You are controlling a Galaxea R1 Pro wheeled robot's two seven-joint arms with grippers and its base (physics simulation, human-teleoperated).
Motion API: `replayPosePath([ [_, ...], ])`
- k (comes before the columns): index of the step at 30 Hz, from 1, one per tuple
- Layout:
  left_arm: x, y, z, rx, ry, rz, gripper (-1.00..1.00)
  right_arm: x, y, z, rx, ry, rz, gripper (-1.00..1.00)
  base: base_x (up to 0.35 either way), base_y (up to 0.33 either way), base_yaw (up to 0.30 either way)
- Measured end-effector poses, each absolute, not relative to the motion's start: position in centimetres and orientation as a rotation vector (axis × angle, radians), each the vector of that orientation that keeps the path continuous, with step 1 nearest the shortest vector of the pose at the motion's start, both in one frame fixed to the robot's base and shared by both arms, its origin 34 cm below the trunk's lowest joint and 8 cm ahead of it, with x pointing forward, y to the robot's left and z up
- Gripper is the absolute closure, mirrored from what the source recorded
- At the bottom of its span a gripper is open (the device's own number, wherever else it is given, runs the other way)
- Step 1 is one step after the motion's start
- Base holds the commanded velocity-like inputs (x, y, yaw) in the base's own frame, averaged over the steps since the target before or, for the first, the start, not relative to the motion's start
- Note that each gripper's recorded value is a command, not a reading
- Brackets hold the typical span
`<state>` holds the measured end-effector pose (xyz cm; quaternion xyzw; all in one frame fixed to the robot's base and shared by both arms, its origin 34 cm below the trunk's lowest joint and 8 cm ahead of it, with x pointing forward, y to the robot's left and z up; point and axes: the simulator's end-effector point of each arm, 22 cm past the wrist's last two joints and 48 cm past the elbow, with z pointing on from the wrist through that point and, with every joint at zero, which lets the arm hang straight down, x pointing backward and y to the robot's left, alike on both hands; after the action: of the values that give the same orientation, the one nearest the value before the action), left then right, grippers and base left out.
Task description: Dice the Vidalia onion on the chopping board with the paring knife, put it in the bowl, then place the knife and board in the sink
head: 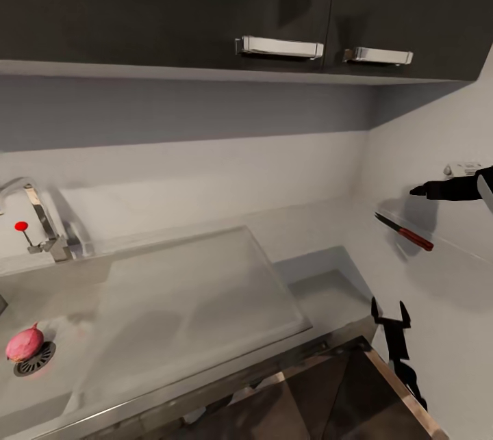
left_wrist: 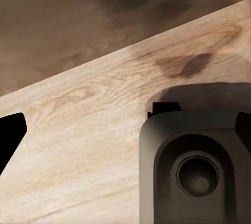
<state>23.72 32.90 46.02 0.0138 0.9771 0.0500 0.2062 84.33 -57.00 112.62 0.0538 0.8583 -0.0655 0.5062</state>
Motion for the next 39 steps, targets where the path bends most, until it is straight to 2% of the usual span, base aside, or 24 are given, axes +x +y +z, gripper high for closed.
replayPosePath([
  [39, 21.7, 33.0, 45.5, 0.042, 2.778, 0.142, -1.00, 86.0, -56.7, 108.5, 0.123, 2.128, -0.159, -1.00, 0.000, -0.024, 0.000],
])
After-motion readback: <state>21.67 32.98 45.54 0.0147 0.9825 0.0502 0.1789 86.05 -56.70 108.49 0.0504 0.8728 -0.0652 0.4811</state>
